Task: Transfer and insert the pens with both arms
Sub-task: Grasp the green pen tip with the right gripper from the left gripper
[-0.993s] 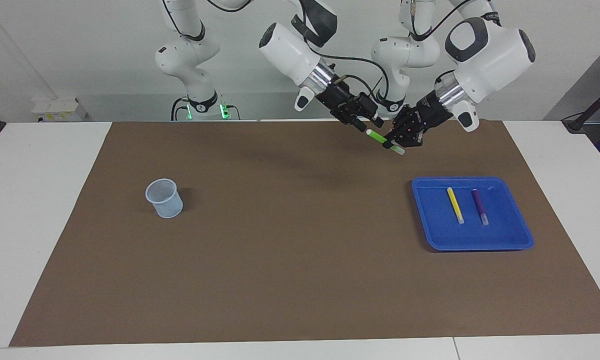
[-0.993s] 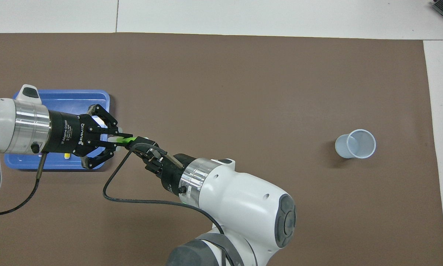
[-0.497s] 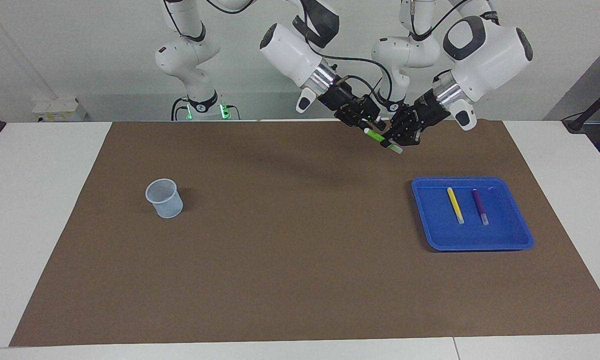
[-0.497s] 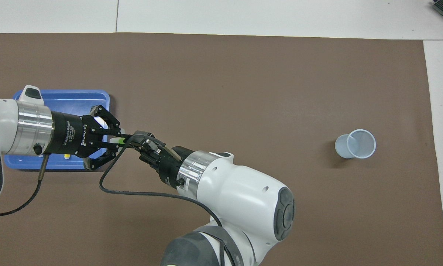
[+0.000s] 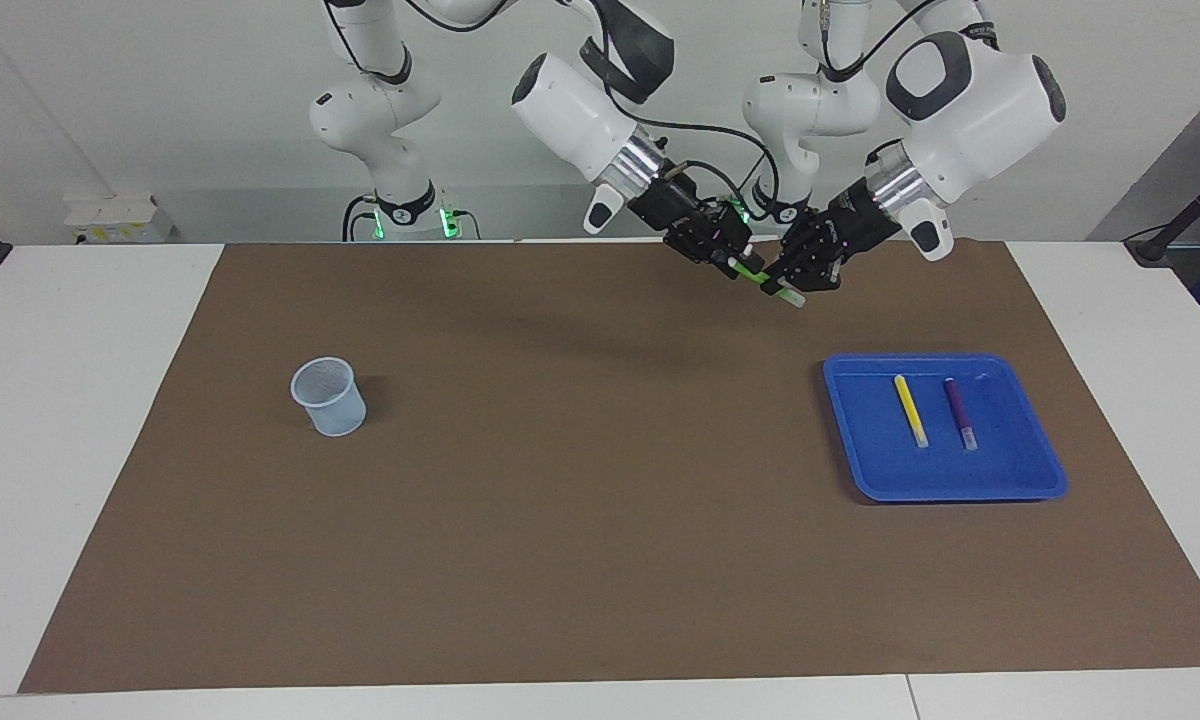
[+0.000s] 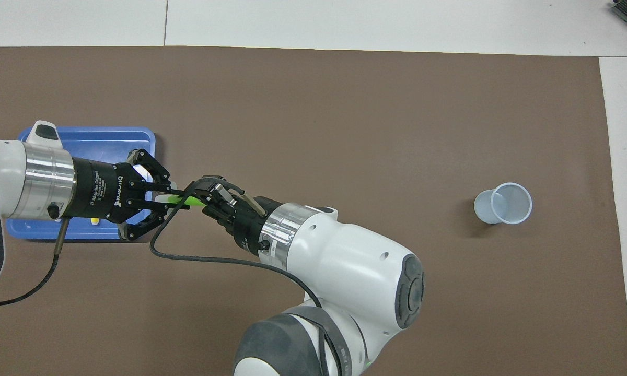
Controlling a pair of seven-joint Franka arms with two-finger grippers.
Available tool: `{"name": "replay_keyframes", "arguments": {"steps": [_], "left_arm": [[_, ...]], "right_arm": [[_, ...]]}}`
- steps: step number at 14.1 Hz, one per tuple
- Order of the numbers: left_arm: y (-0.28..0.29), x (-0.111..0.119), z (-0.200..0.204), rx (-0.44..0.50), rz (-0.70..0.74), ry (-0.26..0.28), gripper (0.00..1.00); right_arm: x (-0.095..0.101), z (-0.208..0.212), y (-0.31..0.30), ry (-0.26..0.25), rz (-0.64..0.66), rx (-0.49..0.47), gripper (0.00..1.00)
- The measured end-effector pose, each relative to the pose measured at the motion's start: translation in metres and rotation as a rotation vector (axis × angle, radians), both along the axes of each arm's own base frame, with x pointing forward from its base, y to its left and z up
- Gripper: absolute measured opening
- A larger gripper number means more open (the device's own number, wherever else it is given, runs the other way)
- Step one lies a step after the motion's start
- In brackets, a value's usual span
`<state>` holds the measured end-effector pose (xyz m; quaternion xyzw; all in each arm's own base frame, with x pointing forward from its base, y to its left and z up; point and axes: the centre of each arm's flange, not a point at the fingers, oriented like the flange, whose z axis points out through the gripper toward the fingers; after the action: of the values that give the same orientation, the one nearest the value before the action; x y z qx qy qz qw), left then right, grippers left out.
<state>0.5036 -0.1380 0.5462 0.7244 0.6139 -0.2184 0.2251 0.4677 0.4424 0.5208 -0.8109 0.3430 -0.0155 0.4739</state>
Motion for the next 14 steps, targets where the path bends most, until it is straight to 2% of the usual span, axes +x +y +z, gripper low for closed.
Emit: {"name": "replay_keyframes", "arguments": {"steps": [4,7,8,10,14], "left_arm": [[0.0002,-0.0012,0.0023,-0.001,0.001,-0.003,0.17],[0.0002,-0.0016,0.0029,-0.001,0.002,-0.004,0.17],[0.0002,-0.0016,0.0028,-0.001,0.002,-0.004,0.17],[0.0002,-0.0016,0.0026,-0.001,0.002,-0.003,0.17],[0.0011,-0.0016,0.0029,-0.001,0.004,-0.004,0.17]], "right_arm": [[0.0,-0.001,0.0004,0.001,0.001,-0.001,0.48],[-0.0012,-0.0015,0.002,0.002,0.004,-0.001,0.51],[-0.0017,-0.0015,0.0024,0.002,0.005,-0.001,0.48],[-0.0021,-0.0015,0.0028,0.002,0.006,-0.001,0.31],[-0.002,-0.0026,0.0029,0.003,0.006,-0.002,0.21]]}}
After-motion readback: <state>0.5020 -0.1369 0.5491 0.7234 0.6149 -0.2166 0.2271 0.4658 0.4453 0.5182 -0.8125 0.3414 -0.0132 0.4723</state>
